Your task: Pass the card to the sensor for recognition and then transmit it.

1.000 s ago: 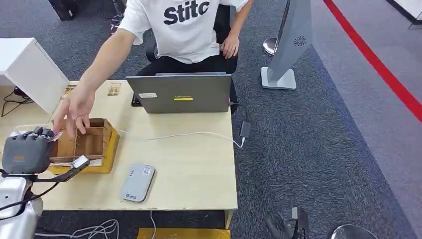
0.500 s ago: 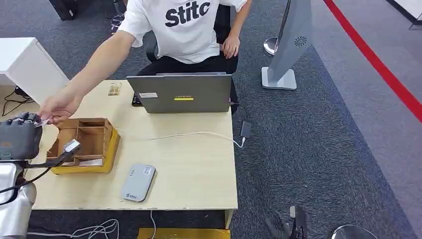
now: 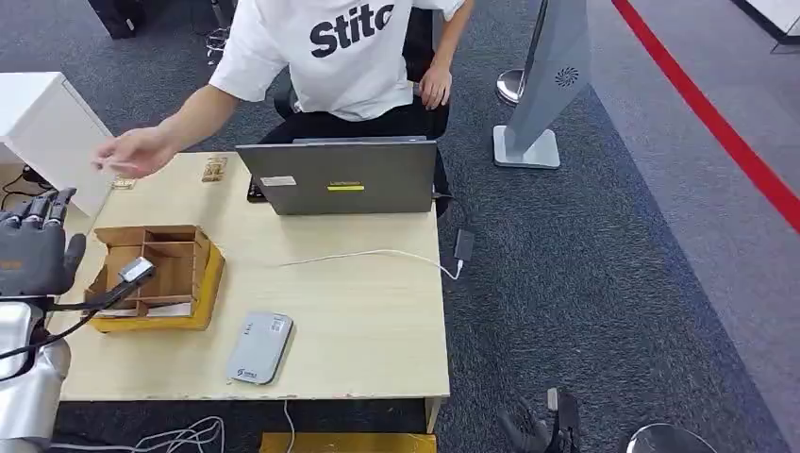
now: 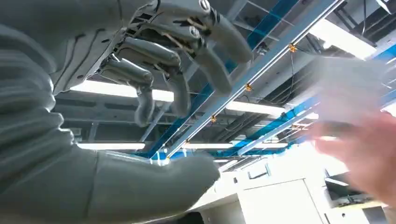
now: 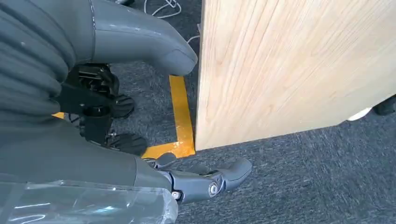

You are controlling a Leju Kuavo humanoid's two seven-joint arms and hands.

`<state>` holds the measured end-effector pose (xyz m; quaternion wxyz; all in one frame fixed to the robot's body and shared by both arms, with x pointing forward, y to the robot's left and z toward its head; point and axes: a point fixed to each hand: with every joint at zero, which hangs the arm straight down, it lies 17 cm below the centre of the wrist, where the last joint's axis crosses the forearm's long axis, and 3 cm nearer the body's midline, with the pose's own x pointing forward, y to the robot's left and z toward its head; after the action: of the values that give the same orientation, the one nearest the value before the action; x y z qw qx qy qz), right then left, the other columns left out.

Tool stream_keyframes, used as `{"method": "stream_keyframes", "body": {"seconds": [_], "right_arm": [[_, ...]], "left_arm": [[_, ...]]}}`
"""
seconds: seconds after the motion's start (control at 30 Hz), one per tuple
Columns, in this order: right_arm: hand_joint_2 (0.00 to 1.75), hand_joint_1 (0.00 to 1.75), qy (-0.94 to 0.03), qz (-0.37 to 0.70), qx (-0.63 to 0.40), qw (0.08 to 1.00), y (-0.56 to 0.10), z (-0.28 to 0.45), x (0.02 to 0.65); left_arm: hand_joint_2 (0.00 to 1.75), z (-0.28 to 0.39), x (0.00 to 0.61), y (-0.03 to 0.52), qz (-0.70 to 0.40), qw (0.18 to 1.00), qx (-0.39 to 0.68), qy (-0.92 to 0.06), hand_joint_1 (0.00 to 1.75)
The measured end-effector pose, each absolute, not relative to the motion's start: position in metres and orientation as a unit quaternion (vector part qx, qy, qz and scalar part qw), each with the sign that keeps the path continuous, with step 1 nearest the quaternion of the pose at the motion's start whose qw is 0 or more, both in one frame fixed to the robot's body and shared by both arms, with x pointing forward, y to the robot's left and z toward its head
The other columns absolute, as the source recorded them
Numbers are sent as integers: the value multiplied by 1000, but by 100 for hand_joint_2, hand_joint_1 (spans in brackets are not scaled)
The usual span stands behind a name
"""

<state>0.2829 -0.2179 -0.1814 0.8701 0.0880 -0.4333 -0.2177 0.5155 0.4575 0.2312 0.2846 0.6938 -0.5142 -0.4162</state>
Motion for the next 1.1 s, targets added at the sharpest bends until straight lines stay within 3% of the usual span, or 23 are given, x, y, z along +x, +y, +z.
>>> {"method": "stream_keyframes", "body": {"seconds": [0.77, 0.93, 1.1], "right_arm": [[175, 0, -440, -236, 84, 862, -223, -180, 283], [175, 0, -443, -249, 79, 858, -227, -181, 277], [175, 0, -442, -254, 75, 857, -231, -183, 272]], "left_arm": [[175, 194, 485, 392, -437, 287, 620, -585, 0], [175, 150, 446, 340, -409, 362, 506, -667, 0], [175, 126, 424, 330, -391, 410, 463, -682, 0]]}}
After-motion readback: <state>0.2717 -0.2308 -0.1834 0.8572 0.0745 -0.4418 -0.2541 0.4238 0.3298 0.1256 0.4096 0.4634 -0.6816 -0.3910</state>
